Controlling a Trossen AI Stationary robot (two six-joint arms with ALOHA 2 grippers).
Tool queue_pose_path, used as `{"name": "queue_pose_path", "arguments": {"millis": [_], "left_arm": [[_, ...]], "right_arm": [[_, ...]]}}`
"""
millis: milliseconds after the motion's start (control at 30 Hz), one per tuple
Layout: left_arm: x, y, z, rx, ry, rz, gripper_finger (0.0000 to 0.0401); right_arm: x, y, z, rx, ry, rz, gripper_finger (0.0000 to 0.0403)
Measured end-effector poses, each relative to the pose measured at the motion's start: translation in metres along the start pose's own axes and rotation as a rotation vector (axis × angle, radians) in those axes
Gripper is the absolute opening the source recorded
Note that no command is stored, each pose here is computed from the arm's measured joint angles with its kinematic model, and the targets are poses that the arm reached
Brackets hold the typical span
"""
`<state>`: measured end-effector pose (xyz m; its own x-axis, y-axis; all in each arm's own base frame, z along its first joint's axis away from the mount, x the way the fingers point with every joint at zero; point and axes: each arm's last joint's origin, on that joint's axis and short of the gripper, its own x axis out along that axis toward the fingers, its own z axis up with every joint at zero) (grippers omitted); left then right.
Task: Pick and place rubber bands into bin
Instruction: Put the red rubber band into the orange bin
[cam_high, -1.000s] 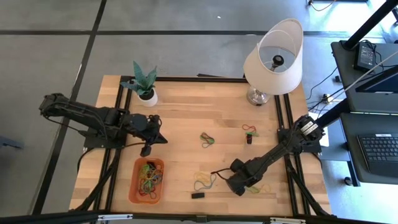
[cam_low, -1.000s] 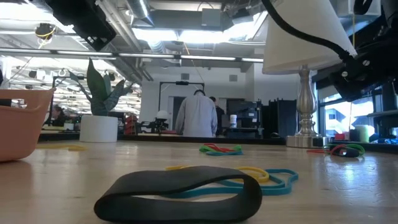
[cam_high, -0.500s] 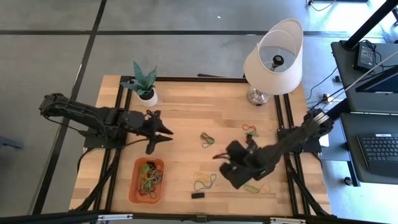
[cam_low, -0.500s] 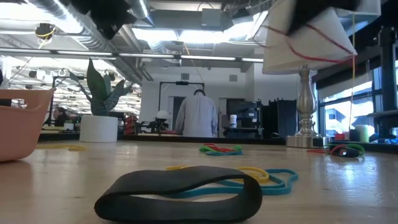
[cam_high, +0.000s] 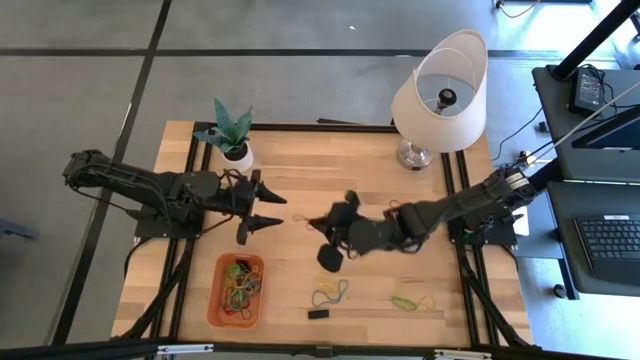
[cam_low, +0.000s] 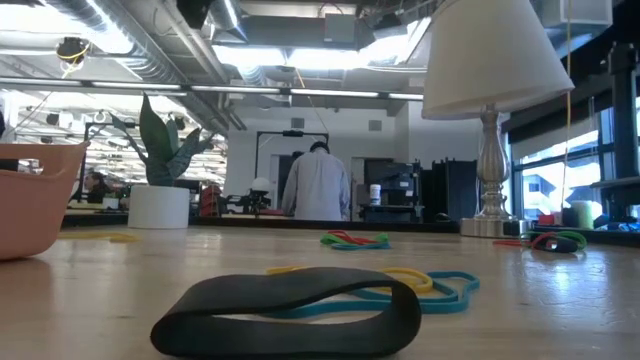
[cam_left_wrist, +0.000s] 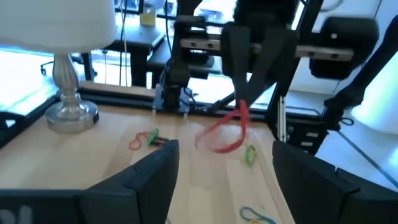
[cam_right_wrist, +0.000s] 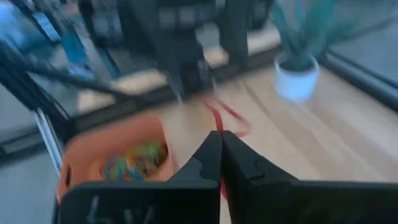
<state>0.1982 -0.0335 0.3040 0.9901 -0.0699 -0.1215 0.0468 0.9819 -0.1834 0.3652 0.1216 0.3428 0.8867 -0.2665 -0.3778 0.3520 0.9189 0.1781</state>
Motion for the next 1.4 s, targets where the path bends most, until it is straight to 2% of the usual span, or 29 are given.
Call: {"name": "queue_pose_path", "arguments": {"millis": [167, 267, 400, 533, 900, 1000, 1100, 1333, 1400], "left_arm": [[0.000, -0.001, 0.003, 0.009, -0.026, -0.020, 0.0251], [0.000, -0.002, 0.005, 0.008, -0.044, -0.043, 0.0251], [0.000, -0.004, 0.005, 0.020, -0.050, -0.033, 0.0251], [0.003, -0.002, 0.003, 0.055, -0.049, 0.025, 0.0251], [0.034, -0.002, -0.008, 0.088, -0.056, 0.062, 0.0243], [0.038, -0.003, -0.010, 0.086, -0.060, 0.062, 0.0220], [0.039, -0.003, -0.010, 0.084, -0.064, 0.061, 0.0180], [0.039, -0.005, -0.011, 0.067, -0.054, 0.000, 0.0038], [0.039, -0.005, -0.011, 0.052, -0.046, -0.014, 0.0011]], "right_arm": [[0.011, -0.011, 0.024, 0.008, -0.123, 0.071, 0.0004], [0.015, -0.016, 0.030, 0.022, -0.157, 0.070, 0.0004], [0.018, -0.021, 0.034, 0.032, -0.170, 0.064, 0.0005], [0.018, -0.020, 0.037, 0.020, -0.192, 0.110, 0.0005], [0.020, -0.022, 0.039, -0.003, -0.203, 0.104, 0.0005], [0.021, -0.022, 0.037, -0.005, -0.188, 0.101, 0.0005], [0.021, -0.023, 0.035, -0.006, -0.169, 0.093, 0.0005], [0.022, -0.023, 0.034, -0.012, -0.157, 0.088, 0.0005], [0.022, -0.023, 0.033, -0.015, -0.153, 0.087, 0.0005]]}}
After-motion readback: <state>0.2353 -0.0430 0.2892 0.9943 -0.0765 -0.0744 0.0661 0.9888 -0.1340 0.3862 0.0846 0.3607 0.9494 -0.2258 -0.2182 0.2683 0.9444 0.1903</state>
